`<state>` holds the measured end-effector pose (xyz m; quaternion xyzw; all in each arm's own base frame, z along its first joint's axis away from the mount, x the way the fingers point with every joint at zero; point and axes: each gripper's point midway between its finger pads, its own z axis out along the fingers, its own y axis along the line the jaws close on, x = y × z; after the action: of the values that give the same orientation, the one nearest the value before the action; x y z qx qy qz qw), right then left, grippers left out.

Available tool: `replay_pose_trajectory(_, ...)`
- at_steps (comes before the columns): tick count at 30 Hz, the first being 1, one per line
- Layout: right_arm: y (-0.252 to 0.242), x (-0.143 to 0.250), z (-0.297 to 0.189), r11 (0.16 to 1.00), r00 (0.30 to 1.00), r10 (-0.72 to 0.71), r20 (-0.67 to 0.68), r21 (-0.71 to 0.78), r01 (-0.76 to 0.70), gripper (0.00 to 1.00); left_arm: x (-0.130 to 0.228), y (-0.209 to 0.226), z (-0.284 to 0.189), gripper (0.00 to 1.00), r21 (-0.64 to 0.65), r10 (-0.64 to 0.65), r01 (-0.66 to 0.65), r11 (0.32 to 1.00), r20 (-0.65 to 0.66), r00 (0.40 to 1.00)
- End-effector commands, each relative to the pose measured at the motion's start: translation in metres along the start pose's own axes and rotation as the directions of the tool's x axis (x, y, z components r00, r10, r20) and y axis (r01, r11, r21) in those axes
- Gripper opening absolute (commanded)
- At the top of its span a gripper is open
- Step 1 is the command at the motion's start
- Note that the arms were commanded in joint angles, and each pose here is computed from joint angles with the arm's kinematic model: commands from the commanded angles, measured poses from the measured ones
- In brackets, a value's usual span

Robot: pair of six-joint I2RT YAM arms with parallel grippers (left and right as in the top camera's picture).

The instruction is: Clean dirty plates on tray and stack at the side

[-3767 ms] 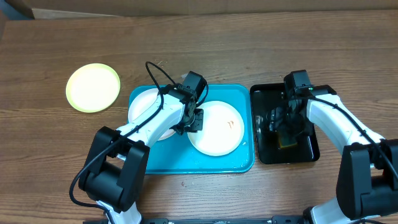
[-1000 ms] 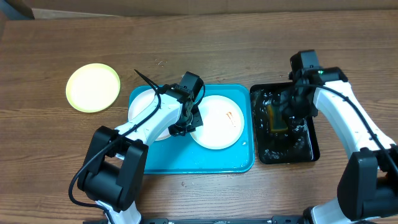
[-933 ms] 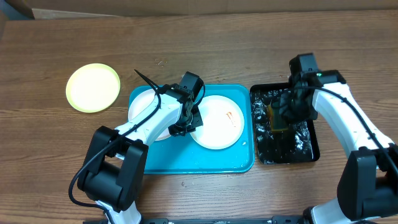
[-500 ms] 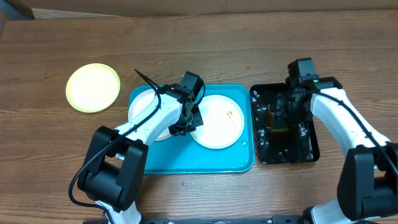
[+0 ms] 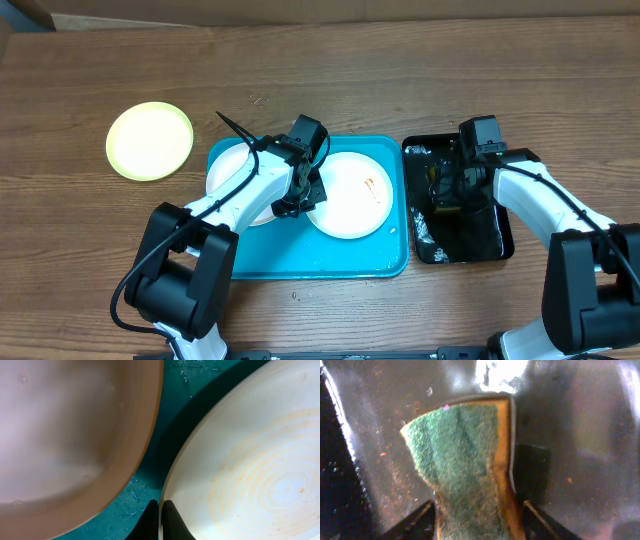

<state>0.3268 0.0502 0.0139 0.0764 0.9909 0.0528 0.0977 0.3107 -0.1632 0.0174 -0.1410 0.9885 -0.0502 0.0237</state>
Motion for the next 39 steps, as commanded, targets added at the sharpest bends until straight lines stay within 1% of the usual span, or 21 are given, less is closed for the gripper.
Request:
replay_pose_trajectory(1, -0.015, -0.005, 0.001, 0.996, 0.999, -0.002, 0.034, 0.084, -0.001, 0.33, 0.000, 0.006, 0.006, 0.04, -0.019, -0.022, 0.022, 1.000, -0.008, 1.000)
replay_pose_trajectory(2, -0.018, -0.008, 0.000, 0.994, 0.999, -0.002, 0.044, 0.106, -0.002, 0.15, 0.000, 0.006, 0.006, 0.04, -0.019, -0.022, 0.022, 1.000, -0.009, 1.000)
replay_pose_trajectory(3, -0.019, -0.009, 0.000, 0.994, 0.999, -0.002, 0.048, 0.111, -0.003, 0.04, 0.000, 0.006, 0.006, 0.04, -0.019, -0.022, 0.022, 1.000, -0.009, 1.000)
replay_pose_trajectory(6, -0.018, -0.012, -0.008, 0.993, 0.999, -0.001, 0.036, 0.114, -0.003, 0.04, 0.000, 0.006, 0.006, 0.04, -0.021, -0.022, 0.022, 1.000, -0.011, 1.000)
replay_pose_trajectory(7, -0.018, -0.013, -0.011, 0.993, 1.000, -0.001, 0.028, 0.117, -0.003, 0.10, 0.000, 0.006, 0.006, 0.04, -0.021, -0.022, 0.022, 1.000, -0.011, 1.000)
replay_pose_trajectory(8, -0.017, -0.013, -0.013, 0.993, 1.000, 0.000, 0.025, 0.117, -0.003, 0.27, 0.000, 0.006, 0.006, 0.04, -0.021, -0.022, 0.022, 1.000, -0.011, 1.000)
replay_pose_trajectory(9, -0.017, -0.015, -0.016, 0.993, 1.000, 0.000, 0.024, 0.117, -0.003, 0.42, 0.000, 0.006, 0.006, 0.04, -0.021, -0.022, 0.022, 1.000, -0.011, 1.000)
replay_pose_trajectory(11, -0.016, -0.016, -0.016, 0.993, 1.000, -0.001, 0.029, 0.116, -0.003, 0.61, 0.000, 0.006, 0.006, 0.04, -0.021, -0.022, 0.022, 1.000, -0.011, 1.000)
replay_pose_trajectory(12, -0.017, -0.017, -0.016, 0.993, 1.000, -0.001, 0.031, 0.119, -0.003, 0.66, 0.000, 0.006, 0.006, 0.04, -0.021, -0.022, 0.022, 1.000, -0.011, 1.000)
replay_pose_trajectory(13, -0.017, -0.017, -0.016, 0.993, 0.999, -0.001, 0.034, 0.119, -0.003, 0.67, 0.000, 0.006, 0.006, 0.04, -0.021, -0.022, 0.022, 1.000, -0.011, 1.000)
replay_pose_trajectory(17, -0.018, -0.021, -0.016, 0.992, 0.999, -0.002, 0.048, 0.125, -0.004, 0.67, 0.000, 0.006, 0.006, 0.04, -0.021, -0.022, 0.022, 1.000, -0.011, 1.000)
replay_pose_trajectory(21, -0.025, -0.021, -0.016, 0.986, 0.998, -0.003, 0.056, 0.167, -0.006, 0.64, 0.000, 0.006, 0.006, 0.04, -0.021, -0.022, 0.022, 1.000, -0.011, 1.000)
replay_pose_trajectory(24, -0.028, -0.016, -0.013, 0.984, 0.999, -0.003, 0.046, 0.177, -0.005, 0.61, 0.000, 0.006, 0.006, 0.05, -0.021, -0.022, 0.022, 1.000, -0.010, 1.000)
replay_pose_trajectory(32, -0.032, 0.000, 0.003, 0.985, 0.999, -0.001, 0.032, 0.173, -0.004, 0.61, 0.000, 0.006, 0.006, 0.05, -0.021, -0.022, 0.022, 1.000, -0.010, 1.000)
replay_pose_trajectory(33, -0.032, 0.000, 0.003, 0.985, 0.999, -0.001, 0.032, 0.172, -0.004, 0.57, 0.000, 0.006, 0.006, 0.05, -0.021, -0.022, 0.022, 1.000, -0.010, 1.000)
replay_pose_trajectory(34, -0.032, 0.000, 0.003, 0.985, 0.999, -0.001, 0.033, 0.173, -0.004, 0.51, 0.000, 0.006, 0.006, 0.05, -0.020, -0.022, 0.022, 1.000, -0.009, 1.000)
replay_pose_trajectory(36, -0.032, 0.000, 0.003, 0.985, 0.999, -0.001, 0.033, 0.173, -0.004, 0.18, 0.000, 0.006, 0.006, 0.05, -0.019, -0.022, 0.022, 1.000, -0.008, 1.000)
replay_pose_trajectory(37, -0.032, 0.000, 0.003, 0.985, 0.999, -0.002, 0.033, 0.173, -0.004, 0.04, 0.000, 0.006, 0.006, 0.05, -0.019, -0.022, 0.022, 1.000, -0.008, 1.000)
replay_pose_trajectory(39, -0.031, -0.004, 0.001, 0.985, 0.999, -0.002, 0.042, 0.170, -0.005, 0.04, 0.000, 0.006, 0.006, 0.05, -0.019, -0.022, 0.021, 1.000, -0.008, 1.000)
